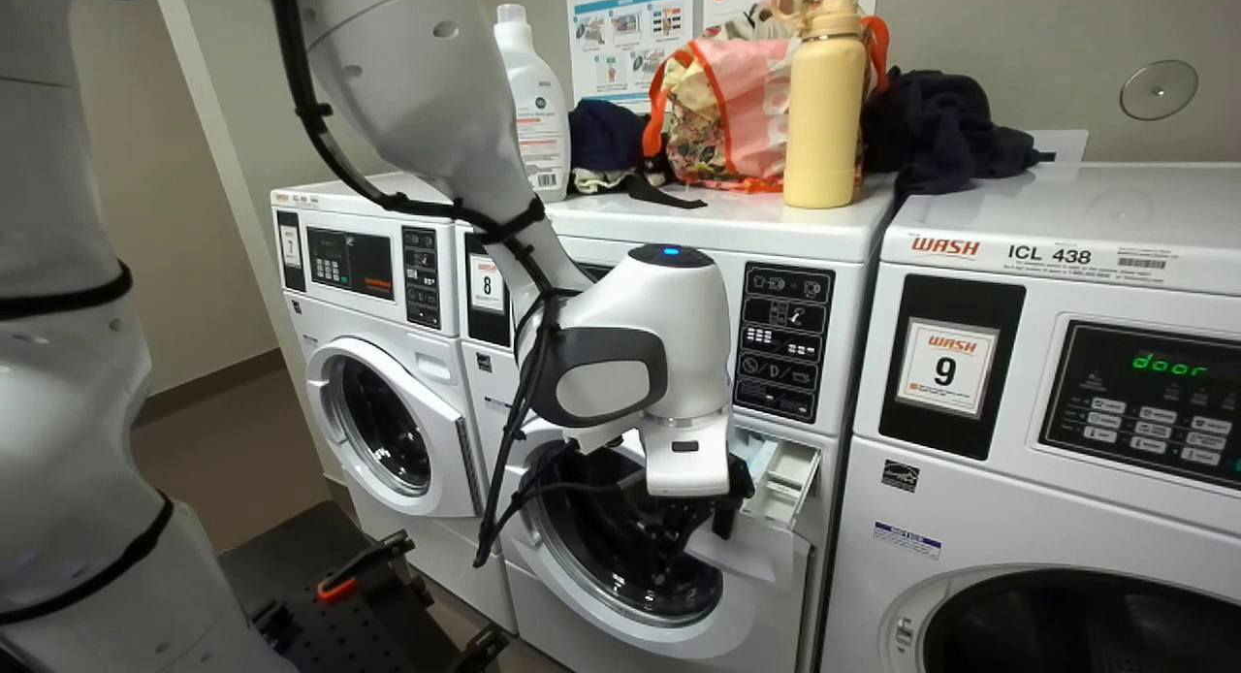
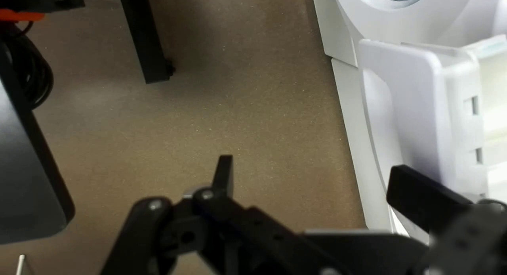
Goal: Close the detergent tray on the second washing machine
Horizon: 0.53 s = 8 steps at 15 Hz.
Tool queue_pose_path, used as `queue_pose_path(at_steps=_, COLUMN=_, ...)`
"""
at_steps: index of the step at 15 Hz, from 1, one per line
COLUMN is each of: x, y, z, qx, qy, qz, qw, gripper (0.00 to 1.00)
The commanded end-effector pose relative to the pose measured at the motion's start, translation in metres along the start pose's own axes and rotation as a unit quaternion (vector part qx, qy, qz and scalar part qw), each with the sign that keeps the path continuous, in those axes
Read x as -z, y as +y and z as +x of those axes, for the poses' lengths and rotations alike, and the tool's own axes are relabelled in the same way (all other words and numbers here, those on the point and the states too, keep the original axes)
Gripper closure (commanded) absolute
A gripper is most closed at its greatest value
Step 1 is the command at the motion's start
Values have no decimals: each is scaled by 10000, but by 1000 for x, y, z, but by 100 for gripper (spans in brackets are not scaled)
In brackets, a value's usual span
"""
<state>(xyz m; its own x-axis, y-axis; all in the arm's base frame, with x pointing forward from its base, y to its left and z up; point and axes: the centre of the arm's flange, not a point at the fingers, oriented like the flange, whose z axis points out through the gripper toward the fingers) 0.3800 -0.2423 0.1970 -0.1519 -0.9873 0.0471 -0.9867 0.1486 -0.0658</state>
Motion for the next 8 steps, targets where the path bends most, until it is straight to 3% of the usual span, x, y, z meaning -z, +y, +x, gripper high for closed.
queue_pose_path(at_steps=1, x=-20, y=-19, z=10, qx=-104, qy=-127, qz=-112, qw=9998, gripper=0)
queue_pose_path(at_steps=8, x=-25, y=-23, z=16, qx=-199, qy=-380, qz=126, qw=9990, gripper=0)
